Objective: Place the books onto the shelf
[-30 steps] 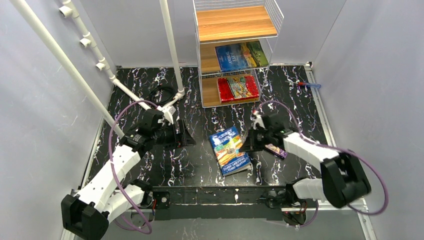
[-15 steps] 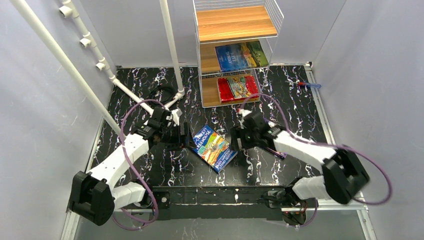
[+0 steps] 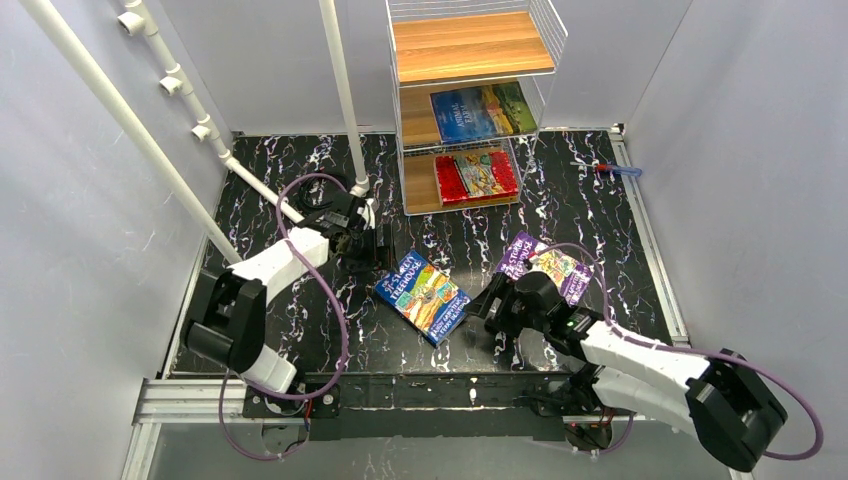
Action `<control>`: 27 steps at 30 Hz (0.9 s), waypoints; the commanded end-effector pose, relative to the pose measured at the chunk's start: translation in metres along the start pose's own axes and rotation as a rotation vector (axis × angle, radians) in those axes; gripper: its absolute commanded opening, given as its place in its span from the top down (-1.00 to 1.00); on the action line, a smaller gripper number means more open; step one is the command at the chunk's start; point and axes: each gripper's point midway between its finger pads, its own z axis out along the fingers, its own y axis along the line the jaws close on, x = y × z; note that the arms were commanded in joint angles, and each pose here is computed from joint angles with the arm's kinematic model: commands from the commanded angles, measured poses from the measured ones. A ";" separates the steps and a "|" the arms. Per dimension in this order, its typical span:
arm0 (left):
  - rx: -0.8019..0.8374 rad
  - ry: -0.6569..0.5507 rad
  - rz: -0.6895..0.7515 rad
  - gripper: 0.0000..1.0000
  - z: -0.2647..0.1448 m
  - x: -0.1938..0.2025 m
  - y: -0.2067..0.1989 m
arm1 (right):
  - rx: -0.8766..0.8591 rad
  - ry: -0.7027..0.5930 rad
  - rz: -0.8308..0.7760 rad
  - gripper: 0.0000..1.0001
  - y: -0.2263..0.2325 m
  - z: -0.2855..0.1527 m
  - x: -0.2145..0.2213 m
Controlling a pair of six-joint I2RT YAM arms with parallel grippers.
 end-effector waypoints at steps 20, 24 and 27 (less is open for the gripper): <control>0.275 0.153 -0.132 -0.49 0.020 0.072 -0.026 | -0.135 0.019 0.018 -0.61 0.048 0.066 -0.048; 0.318 0.166 -0.148 -0.49 -0.004 0.111 -0.047 | -0.088 0.014 -0.040 -0.66 0.050 0.088 -0.091; 0.321 0.240 -0.142 -0.49 -0.017 0.147 -0.063 | -0.008 0.044 -0.086 -0.72 0.043 0.099 -0.107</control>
